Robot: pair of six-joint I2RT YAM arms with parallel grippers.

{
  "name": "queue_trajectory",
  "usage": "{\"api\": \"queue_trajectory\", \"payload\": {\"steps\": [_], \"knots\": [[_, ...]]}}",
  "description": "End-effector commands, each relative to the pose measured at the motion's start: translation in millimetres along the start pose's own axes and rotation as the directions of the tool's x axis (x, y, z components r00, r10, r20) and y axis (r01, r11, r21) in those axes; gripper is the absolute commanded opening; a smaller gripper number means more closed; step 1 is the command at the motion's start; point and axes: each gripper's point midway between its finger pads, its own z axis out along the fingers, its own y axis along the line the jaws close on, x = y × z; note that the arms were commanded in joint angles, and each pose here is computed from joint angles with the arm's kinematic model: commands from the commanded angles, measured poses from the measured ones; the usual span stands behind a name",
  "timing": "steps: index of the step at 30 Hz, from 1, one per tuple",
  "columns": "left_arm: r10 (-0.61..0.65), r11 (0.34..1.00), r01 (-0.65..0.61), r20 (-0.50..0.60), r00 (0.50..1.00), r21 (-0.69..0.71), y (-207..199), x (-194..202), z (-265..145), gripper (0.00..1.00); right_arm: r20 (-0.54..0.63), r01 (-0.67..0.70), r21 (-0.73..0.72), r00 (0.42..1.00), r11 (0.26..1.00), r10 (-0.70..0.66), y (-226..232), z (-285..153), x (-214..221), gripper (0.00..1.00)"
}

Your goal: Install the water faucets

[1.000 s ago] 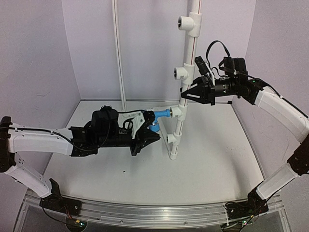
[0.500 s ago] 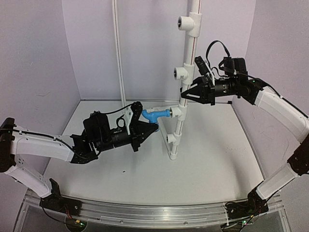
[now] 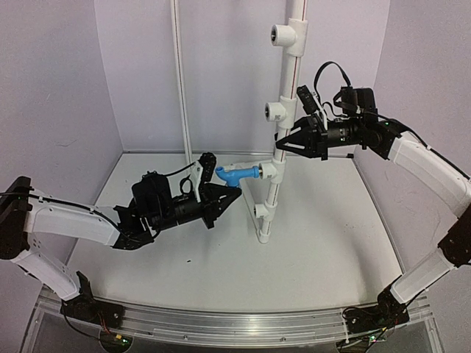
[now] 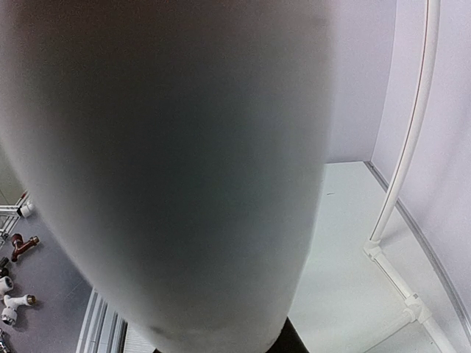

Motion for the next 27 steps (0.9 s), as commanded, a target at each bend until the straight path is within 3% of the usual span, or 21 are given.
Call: {"api": "queue_trajectory", "payload": {"steps": [1,13,27], "knots": [[-0.078,0.996,0.080,0.074,0.994,-0.027,21.8,-14.7,-2.1,0.00,-0.048,-0.212,-0.014,0.976,0.977,0.211,11.9,-2.9,6.9,0.00],[-0.151,0.987,0.157,0.131,0.980,-0.037,60.6,-23.0,-1.4,0.00,-0.047,-0.209,-0.018,0.977,0.978,0.208,13.3,-3.1,6.4,0.00],[-0.152,0.987,0.143,0.154,0.976,0.073,55.2,-40.6,11.8,0.00,-0.050,-0.207,-0.018,0.977,0.978,0.206,16.0,-4.4,9.5,0.00]]}}
